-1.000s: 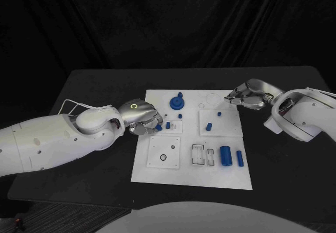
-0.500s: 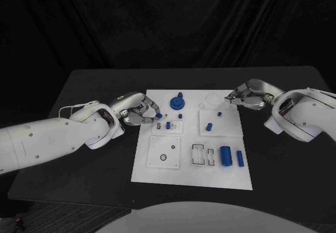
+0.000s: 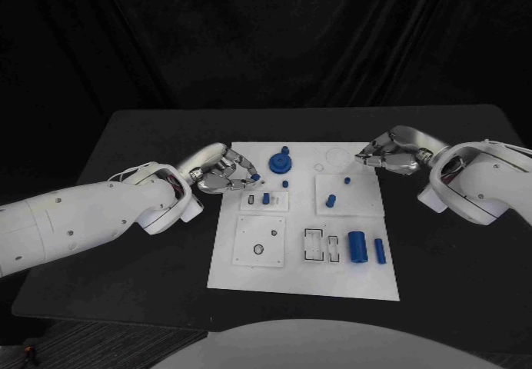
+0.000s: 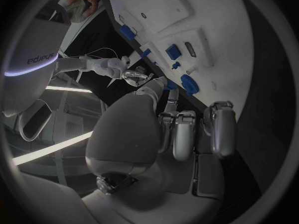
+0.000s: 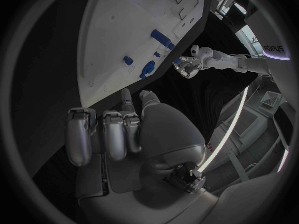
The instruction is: Assemble the parts on the task board
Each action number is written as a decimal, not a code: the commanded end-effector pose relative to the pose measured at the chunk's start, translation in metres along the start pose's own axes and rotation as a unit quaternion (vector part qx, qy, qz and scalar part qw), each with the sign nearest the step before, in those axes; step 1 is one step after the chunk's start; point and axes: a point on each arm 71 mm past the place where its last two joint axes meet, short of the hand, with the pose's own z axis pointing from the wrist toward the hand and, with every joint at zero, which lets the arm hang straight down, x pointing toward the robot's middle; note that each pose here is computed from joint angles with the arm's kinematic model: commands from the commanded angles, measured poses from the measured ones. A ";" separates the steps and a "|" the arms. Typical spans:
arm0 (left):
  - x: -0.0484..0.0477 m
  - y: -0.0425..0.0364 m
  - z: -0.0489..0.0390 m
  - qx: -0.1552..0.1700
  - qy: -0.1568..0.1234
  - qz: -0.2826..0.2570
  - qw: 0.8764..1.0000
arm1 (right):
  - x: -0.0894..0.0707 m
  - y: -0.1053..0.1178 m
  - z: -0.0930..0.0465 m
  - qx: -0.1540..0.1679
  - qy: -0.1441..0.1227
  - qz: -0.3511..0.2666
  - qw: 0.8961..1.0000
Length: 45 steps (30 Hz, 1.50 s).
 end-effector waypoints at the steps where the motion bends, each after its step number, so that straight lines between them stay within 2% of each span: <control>1: 0.0044 0.0016 -0.0006 0.006 0.018 -0.038 0.999 | 0.001 -0.001 -0.001 0.004 0.000 0.000 1.000; 8: 0.0068 0.0052 -0.0027 0.001 0.025 -0.033 0.999 | 0.001 -0.002 -0.001 0.003 0.000 0.001 1.000; 14: 0.0090 0.0056 -0.0041 -0.001 0.033 -0.021 0.999 | 0.002 0.000 -0.001 0.001 0.001 0.001 1.000; 24: 0.0097 0.0056 -0.0056 -0.004 0.032 -0.016 0.999 | 0.003 0.005 -0.004 -0.013 -0.009 0.005 1.000; 32: 0.0100 0.0103 -0.0074 -0.030 0.037 -0.017 0.999 | 0.004 0.006 -0.003 -0.016 -0.005 0.004 1.000; 38: 0.0154 0.0122 -0.0085 -0.039 0.051 0.012 0.998 | 0.005 0.007 -0.003 -0.016 0.000 0.004 1.000; 45: 0.0210 0.0134 -0.0072 -0.043 0.058 0.023 0.997 | 0.005 0.007 -0.003 -0.015 0.003 0.004 1.000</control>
